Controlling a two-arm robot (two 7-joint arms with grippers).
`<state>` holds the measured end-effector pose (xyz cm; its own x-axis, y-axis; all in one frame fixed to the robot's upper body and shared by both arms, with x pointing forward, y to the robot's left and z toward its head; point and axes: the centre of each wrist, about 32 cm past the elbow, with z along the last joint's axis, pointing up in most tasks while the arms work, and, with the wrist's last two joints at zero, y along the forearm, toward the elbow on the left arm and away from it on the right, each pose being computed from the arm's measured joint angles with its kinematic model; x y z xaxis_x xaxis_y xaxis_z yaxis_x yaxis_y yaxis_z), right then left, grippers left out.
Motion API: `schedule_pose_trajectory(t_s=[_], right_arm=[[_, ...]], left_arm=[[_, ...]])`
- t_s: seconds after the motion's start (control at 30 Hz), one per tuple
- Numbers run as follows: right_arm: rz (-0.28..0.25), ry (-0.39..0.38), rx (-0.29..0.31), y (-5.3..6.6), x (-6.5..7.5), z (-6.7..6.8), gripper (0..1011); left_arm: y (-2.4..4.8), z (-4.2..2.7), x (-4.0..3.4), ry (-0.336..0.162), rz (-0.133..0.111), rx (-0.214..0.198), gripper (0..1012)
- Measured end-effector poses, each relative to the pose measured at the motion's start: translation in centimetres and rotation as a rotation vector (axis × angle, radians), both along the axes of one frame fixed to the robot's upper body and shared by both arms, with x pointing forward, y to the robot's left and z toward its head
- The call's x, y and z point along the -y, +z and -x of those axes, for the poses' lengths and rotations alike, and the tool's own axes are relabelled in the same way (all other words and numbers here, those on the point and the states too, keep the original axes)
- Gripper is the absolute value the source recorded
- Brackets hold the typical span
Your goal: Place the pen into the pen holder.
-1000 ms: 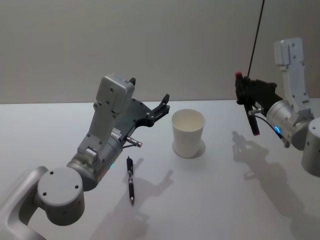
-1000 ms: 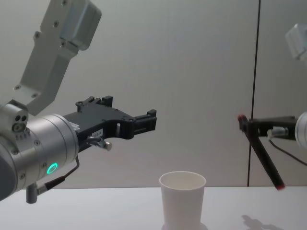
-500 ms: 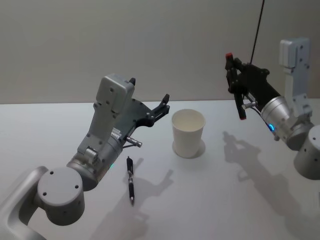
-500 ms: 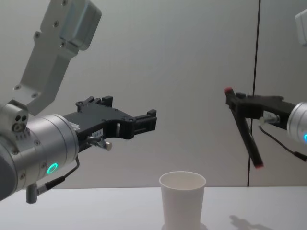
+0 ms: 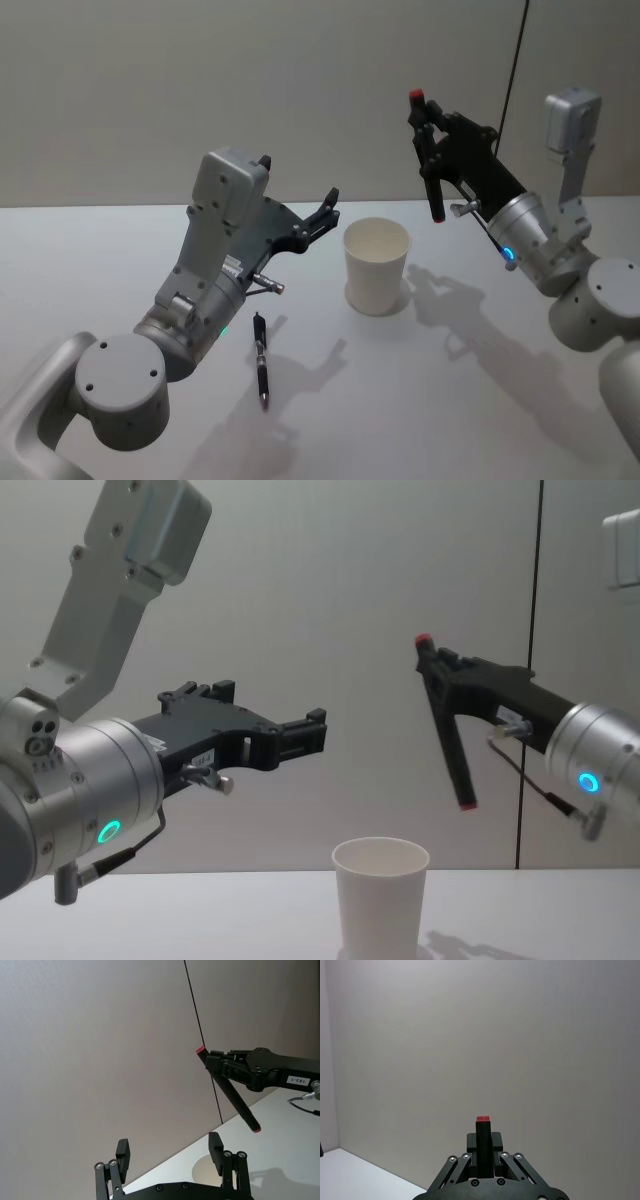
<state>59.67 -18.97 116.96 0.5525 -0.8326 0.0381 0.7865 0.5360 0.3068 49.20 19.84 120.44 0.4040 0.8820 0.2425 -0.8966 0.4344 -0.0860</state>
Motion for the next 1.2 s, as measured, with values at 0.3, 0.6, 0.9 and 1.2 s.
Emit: schedule_pose_trajectory(t_s=[0.3, 0.6, 0.9, 1.2], right_arm=[[-0.027, 0.060, 0.036, -1.3, -0.8, -1.7, 157], [-0.034, 0.088, 0.047, -2.4, -1.3, -2.7, 157], [-0.036, 0.106, 0.048, -3.6, -1.7, -3.3, 157], [-0.035, 0.117, 0.043, -4.7, -2.0, -3.4, 157]], left_arm=[[0.00, 0.00, 0.00, 0.000, 0.000, 0.000, 1004], [0.00, 0.00, 0.00, 0.000, 0.000, 0.000, 1004], [0.00, 0.00, 0.00, 0.000, 0.000, 0.000, 1004], [0.00, 0.00, 0.00, 0.000, 0.000, 0.000, 1004]])
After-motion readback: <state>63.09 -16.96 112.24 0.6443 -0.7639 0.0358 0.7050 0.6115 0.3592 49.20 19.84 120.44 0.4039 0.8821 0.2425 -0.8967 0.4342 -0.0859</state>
